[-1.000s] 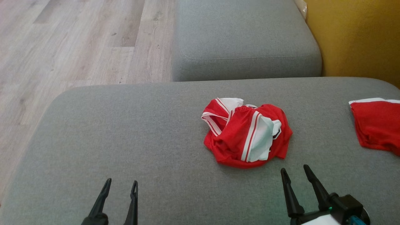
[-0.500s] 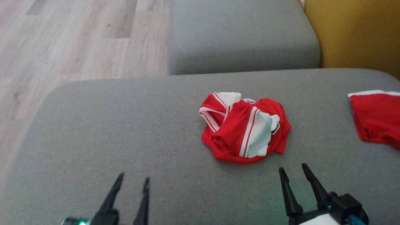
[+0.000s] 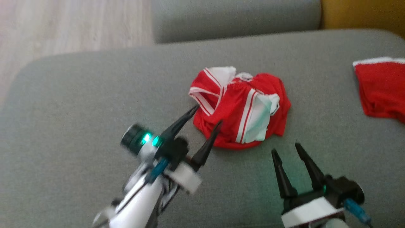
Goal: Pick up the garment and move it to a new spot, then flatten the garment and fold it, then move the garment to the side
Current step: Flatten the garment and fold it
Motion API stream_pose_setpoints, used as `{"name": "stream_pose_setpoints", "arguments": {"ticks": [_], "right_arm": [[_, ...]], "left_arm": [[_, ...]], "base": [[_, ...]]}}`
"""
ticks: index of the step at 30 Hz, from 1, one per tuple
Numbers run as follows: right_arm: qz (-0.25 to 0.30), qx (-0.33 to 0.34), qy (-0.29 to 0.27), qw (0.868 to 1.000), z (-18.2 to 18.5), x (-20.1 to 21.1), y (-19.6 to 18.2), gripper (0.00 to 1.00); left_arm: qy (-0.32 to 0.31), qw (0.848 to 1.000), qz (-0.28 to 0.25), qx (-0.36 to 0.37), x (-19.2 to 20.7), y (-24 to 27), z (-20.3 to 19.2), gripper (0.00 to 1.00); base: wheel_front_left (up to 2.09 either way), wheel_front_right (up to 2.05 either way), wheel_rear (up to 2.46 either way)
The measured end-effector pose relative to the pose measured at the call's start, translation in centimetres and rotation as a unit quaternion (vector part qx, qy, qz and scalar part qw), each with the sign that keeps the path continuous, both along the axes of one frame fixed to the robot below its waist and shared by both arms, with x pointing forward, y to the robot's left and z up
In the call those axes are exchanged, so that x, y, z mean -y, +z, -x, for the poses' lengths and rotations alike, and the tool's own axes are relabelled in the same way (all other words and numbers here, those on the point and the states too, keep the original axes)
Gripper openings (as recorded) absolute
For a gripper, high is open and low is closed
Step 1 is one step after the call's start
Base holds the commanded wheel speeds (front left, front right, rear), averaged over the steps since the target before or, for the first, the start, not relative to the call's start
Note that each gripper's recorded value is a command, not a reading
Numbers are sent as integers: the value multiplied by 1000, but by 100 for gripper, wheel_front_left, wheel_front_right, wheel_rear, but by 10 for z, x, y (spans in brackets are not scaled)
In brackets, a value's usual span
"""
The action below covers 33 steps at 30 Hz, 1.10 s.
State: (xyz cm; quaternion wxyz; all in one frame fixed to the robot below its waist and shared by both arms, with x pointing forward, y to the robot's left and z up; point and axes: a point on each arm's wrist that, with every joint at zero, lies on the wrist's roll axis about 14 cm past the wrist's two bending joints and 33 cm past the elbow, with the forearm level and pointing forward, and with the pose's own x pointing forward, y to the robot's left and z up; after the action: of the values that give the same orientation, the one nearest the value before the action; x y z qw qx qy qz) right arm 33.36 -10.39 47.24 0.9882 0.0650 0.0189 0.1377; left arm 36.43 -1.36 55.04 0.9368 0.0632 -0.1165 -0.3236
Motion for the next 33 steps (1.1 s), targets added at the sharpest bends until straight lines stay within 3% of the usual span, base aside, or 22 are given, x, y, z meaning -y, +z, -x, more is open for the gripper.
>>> {"name": "stream_pose_setpoints", "arguments": {"ticks": [11, 20, 30, 31, 32, 33], "right_arm": [[12, -12, -6, 1000, -43, 8, -12, 100], [18, -27, -22, 999, -54, 20, -23, 100], [26, -16, -37, 999, -56, 31, -16, 100], [26, -15, -38, 999, -56, 31, -16, 100], [26, -15, -38, 999, -55, 31, -15, 100], [25, -14, -39, 999, -55, 31, -15, 100]], "left_arm": [[-130, 989, -67, -28, 73, -34, -53, 100], [-160, 982, -101, -25, 99, -49, -79, 100], [-175, 972, -146, -57, 101, -79, -79, 100], [-175, 972, -148, -57, 101, -79, -80, 89], [-175, 972, -148, -56, 102, -78, -80, 31], [-178, 971, -149, -54, 103, -77, -80, 0]], "base": [[0, 0, 0], [0, 0, 0], [0, 0, 0], [0, 0, 0], [0, 0, 0], [0, 0, 0]]}}
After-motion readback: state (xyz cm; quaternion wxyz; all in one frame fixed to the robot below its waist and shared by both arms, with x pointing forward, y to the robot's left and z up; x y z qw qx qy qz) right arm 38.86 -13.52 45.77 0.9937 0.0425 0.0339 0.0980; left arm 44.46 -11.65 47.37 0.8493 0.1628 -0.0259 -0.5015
